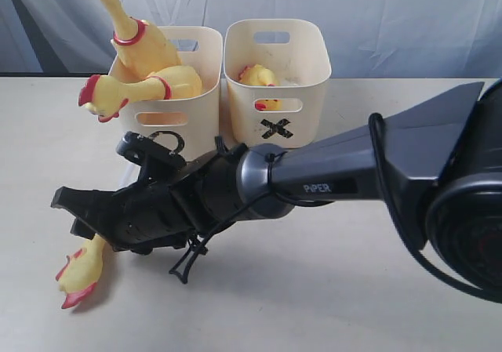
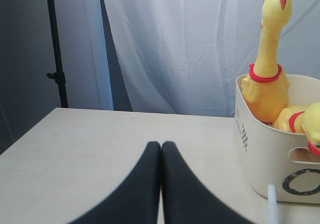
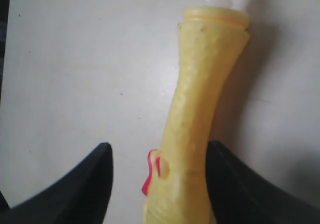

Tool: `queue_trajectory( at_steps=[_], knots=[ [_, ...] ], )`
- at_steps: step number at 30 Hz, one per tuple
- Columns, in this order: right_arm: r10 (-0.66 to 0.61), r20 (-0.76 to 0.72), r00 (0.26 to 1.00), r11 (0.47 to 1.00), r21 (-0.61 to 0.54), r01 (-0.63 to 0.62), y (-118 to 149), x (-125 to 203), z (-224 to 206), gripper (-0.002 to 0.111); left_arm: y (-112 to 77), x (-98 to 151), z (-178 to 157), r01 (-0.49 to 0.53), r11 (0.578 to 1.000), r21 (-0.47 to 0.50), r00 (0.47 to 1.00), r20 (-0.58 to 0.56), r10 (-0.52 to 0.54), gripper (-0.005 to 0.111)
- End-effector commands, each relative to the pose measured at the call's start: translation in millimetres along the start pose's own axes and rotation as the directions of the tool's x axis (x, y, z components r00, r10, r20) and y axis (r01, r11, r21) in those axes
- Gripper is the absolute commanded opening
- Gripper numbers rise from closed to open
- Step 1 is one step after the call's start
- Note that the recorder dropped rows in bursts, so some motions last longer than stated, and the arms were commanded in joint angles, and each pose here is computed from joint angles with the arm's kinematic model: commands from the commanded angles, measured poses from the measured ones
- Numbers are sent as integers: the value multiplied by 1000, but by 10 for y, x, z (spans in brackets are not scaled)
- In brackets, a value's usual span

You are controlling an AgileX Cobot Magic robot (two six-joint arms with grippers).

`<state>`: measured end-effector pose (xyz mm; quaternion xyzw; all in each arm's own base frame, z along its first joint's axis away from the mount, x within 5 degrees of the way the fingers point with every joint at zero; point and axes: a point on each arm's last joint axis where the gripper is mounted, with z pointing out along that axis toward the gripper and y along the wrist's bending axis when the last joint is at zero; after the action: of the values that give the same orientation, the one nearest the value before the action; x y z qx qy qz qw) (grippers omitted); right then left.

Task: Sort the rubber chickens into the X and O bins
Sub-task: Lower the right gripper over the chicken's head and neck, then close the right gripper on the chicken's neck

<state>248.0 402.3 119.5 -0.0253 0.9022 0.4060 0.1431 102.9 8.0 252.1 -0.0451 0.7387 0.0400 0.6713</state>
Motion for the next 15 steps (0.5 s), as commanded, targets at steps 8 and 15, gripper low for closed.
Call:
queue_trajectory(
  at_steps=[8, 15],
  knots=[
    [-5, -3, 1000, 1000, 0, 5, -26, -8, 120, 53, 9, 2, -7, 4, 1000, -7, 1000, 5, -4, 0],
    [-15, -6, 1000, 1000, 2, 15, -2, 38, 131, 53, 9, 2, -7, 4, 1000, -7, 1000, 5, -4, 0]
  ],
)
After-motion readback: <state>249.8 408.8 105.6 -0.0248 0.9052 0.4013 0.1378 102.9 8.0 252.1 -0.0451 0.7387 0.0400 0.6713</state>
